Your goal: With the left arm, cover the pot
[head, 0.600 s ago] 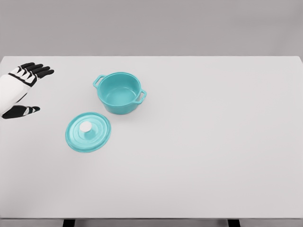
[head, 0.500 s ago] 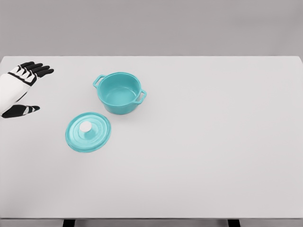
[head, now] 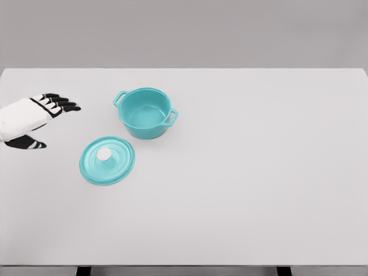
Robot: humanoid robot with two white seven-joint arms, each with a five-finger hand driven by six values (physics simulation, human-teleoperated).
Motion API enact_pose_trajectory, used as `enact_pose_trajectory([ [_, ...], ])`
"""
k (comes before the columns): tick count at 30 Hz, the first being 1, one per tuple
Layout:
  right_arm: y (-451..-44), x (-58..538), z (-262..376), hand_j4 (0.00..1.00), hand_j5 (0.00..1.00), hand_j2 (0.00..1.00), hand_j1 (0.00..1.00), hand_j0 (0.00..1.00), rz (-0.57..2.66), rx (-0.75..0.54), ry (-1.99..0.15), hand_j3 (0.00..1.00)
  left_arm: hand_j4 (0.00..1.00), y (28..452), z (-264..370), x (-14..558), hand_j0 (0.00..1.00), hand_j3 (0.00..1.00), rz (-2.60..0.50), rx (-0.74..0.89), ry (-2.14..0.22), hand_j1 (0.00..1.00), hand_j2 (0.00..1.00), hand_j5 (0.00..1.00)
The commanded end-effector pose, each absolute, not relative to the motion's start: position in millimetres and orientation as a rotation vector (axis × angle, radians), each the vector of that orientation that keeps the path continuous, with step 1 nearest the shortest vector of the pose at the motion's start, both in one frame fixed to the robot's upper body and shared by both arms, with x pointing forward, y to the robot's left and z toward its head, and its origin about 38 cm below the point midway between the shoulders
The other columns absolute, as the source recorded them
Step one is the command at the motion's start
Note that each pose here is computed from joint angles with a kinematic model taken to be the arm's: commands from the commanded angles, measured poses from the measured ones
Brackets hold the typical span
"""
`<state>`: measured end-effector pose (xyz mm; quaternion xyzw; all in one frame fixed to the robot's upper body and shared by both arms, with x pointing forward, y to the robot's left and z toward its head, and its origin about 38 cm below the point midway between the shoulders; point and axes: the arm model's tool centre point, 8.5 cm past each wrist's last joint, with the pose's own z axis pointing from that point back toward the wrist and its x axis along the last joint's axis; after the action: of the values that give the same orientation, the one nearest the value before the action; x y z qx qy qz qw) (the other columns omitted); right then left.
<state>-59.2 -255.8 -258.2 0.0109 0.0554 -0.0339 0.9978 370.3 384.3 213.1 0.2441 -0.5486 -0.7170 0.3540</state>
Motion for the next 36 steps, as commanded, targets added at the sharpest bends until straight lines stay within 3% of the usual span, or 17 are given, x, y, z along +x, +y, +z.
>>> enact_pose_trajectory([
  [1,-256,-59,-258,1.00,1.00,1.00,1.00,1.00,-0.068,0.022,0.111,1.00,0.98,380,206,364,0.98,0.98,-1.933,0.534,-1.353,0.98,0.98,0.98],
  [3,-256,-59,-258,1.00,1.00,1.00,1.00,1.00,-0.068,0.022,0.111,1.00,0.84,371,207,361,0.84,0.84,-1.960,0.512,-1.366,0.84,0.84,0.84],
  [7,-256,-59,-258,1.00,1.00,1.00,1.00,1.00,-0.069,0.022,0.111,1.00,0.73,363,204,358,0.73,0.73,-1.997,0.492,-1.364,0.73,0.73,0.73],
  [36,-256,-59,-258,1.00,1.00,1.00,1.00,1.00,-0.069,0.022,0.111,1.00,0.74,312,176,363,0.74,0.74,-2.027,0.446,-1.431,0.74,0.74,0.74],
])
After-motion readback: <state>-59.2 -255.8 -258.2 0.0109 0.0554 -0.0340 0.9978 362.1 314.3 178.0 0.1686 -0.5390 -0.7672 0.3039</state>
